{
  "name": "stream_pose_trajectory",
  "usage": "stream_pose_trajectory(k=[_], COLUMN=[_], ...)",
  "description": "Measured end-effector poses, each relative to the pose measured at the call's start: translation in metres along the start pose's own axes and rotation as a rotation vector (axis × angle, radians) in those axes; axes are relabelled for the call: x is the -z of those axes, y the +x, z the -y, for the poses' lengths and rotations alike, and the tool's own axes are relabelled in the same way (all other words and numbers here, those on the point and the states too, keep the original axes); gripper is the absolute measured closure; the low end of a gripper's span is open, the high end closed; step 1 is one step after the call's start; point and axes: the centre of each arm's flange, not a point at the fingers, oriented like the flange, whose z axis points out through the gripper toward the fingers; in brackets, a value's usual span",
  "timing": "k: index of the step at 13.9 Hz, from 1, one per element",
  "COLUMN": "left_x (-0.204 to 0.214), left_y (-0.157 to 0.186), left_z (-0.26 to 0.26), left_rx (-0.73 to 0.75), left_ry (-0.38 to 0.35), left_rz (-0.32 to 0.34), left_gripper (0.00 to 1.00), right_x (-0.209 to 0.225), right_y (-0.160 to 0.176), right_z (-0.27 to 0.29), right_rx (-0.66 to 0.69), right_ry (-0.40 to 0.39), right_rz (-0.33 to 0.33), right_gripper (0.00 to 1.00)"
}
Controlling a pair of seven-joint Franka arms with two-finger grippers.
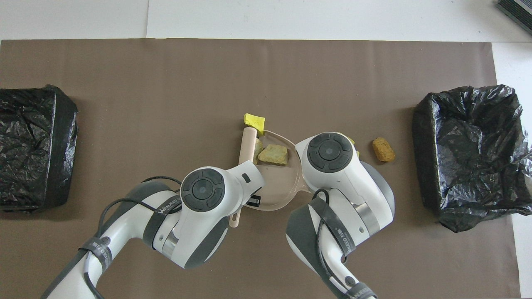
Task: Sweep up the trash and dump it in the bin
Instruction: 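Sweep scraps into the dustpan with the left gripper's brush, then sweep more scraps into the dustpan with the brush in the left gripper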
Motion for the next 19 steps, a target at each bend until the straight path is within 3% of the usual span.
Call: stream_pose_trajectory(k=[2,4,10,13,17,19], left_x=[0.001,0.01,0.079,0.091,0.071,0.063], left_y=[-0.008,-0.019,-0.062,-0.082,-0.119,-0.138], left_z=[-0.015,-0.023,-0.002,0.026,0.048,0.059], left_rx=[-0.023,-0.028,0.0,0.129,0.337,0.458], left_ry=[-0.006,-0.001,0.069,0.111,0.181,0.217], left_rz=[0.013,0.077,0.211,0.247,0.269,0.265], left_gripper=[0.74,0.74,0.74,0.74,0.74,0.74], right_x=[0.001,0.008,0.018,0.01,0.008,0.003], right_y=[-0.001,-0.007,-0.017,-0.016,-0.013,-0.011], right_z=[-0.001,-0.007,-0.021,-0.021,-0.02,-0.021], right_rx=[-0.002,-0.017,-0.064,-0.019,-0.031,0.031], right_ry=[0.001,0.016,0.026,0.023,0.046,0.039], right_rz=[0.001,0.017,0.012,0.006,-0.023,-0.04], right_gripper=[0.69,0.69,0.69,0.69,0.69,0.69])
